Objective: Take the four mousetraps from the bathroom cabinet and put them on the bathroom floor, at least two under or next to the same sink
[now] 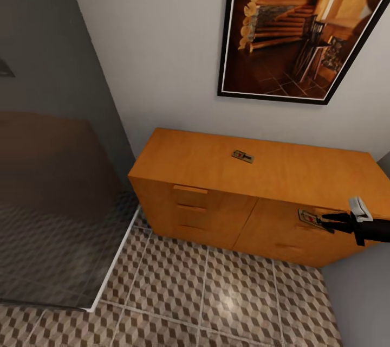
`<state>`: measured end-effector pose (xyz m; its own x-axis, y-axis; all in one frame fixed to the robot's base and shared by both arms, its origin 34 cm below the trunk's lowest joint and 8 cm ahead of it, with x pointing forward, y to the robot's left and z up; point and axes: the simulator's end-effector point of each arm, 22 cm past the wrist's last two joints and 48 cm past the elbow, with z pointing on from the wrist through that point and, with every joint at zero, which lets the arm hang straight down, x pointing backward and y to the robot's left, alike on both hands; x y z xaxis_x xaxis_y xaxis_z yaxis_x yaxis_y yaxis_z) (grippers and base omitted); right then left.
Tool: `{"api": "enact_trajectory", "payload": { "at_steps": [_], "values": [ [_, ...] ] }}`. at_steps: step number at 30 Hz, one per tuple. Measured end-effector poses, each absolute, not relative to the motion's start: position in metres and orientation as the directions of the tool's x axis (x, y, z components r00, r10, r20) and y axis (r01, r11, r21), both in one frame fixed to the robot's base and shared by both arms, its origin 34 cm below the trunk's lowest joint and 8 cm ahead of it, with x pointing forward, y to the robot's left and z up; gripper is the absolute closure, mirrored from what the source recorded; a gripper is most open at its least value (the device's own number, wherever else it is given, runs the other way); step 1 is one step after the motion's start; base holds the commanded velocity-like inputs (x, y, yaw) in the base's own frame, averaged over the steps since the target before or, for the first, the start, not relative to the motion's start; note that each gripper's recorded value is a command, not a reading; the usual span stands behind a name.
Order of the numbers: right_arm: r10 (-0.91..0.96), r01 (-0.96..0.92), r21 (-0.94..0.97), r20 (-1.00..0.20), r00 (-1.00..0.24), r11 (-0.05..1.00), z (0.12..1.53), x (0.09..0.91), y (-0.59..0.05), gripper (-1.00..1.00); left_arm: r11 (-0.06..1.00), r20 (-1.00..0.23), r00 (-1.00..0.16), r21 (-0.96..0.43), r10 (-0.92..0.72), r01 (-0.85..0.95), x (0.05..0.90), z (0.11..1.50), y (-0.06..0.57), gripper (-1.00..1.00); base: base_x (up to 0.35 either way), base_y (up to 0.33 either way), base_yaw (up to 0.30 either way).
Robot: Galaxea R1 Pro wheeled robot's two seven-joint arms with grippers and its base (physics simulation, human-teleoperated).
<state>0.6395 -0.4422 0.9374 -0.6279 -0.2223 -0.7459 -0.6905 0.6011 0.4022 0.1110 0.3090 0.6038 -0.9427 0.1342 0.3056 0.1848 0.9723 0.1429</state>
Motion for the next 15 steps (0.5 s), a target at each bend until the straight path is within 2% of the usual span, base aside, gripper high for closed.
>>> {"api": "enact_trajectory", "payload": {
  "at_steps": [5, 15],
  "values": [
    [-0.223, -0.691, 0.403, -0.745, -0.628, 0.601, 0.9373, 0.639, -0.442, 1.0, 0.972, 0.305, -0.943, 0.143, 0.134, 0.185, 0.111, 0.6038, 0.309, -1.0, -0.151, 0.129, 0.0],
    [-0.226, -0.695, 0.404, -0.746, -0.627, 0.594, 0.9355, 0.6387, -0.4381, 1.0, 0.973, 0.304, -0.943, 0.141, 0.135, 0.185, 0.1112, 0.6037, 0.3079, -1.0, -0.012, 0.01, 0.0]
  ]
}}
